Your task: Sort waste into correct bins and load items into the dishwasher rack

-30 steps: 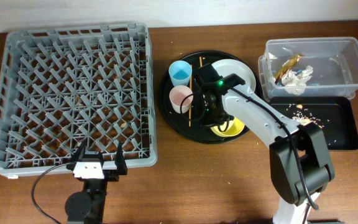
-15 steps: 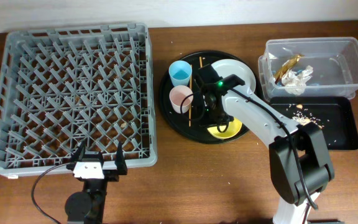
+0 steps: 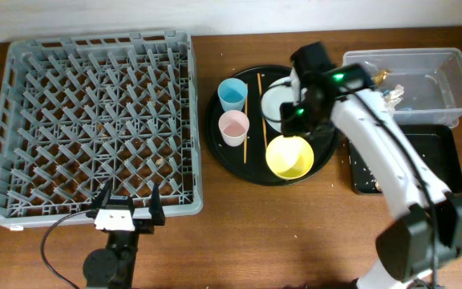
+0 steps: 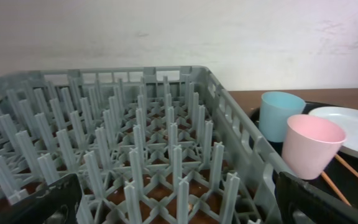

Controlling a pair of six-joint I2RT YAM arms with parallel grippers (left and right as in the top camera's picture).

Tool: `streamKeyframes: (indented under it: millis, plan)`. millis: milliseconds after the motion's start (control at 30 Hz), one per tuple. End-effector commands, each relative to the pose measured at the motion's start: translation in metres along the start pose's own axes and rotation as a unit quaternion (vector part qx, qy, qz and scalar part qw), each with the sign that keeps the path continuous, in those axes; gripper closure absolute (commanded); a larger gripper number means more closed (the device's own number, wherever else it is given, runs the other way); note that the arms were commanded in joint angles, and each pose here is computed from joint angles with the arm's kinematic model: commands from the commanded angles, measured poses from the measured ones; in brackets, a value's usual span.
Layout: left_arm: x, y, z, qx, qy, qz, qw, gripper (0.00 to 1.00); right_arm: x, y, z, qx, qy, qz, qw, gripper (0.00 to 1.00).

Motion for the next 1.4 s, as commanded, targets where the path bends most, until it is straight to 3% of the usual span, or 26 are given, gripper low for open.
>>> streamKeyframes:
  millis: [0,67,333,533,667,800,1133,1200,1367]
  plan:
    - [0.005,0.029,-0.004,-0.004,-0.02,-0.006,1.0,0.01,0.042,0.012,0.006,0.011,0.022,-0.051,0.998,0.47]
    - [0.005,0.038,-0.004,-0.004,-0.025,0.028,0.999,0.01,0.049,0.012,0.008,0.012,0.025,-0.06,0.998,0.38]
    - [-0.048,0.102,-0.022,0.01,-0.109,0.14,0.984,0.01,0.05,0.01,0.01,0.012,0.034,-0.056,0.998,0.31]
    - [-0.108,0.133,-0.058,0.005,-0.169,0.296,0.94,0.01,0.051,0.014,0.002,-0.001,0.04,-0.058,0.998,0.3]
    - [-0.139,0.127,-0.088,0.008,-0.209,0.362,0.909,0.01,0.044,0.035,0.019,0.01,0.077,-0.085,0.993,0.31]
    - [-0.15,0.091,-0.097,0.016,-0.223,0.411,0.884,0.01,0.006,0.045,0.043,0.034,0.086,-0.072,0.993,0.32]
    - [-0.16,0.085,-0.075,0.05,-0.188,0.419,0.887,0.01,-0.101,0.03,0.069,0.057,0.066,0.02,0.996,0.45]
    - [-0.161,0.085,-0.071,0.057,-0.182,0.42,0.888,0.09,-0.121,0.027,0.067,0.045,0.06,0.035,0.997,0.46]
    - [-0.161,0.084,-0.069,0.061,-0.178,0.421,0.887,0.11,-0.13,0.028,0.067,0.045,0.059,0.038,0.997,0.64]
Point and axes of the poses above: each gripper's point midway between its finger pads, its own x axis back along the fingers, its own z axis along the line the jaws close on, y = z × x, the point moved 1 cm from there along x, back along the fingers, and after that the axes turned 6 degrees about -x, right-handed, at the moved point
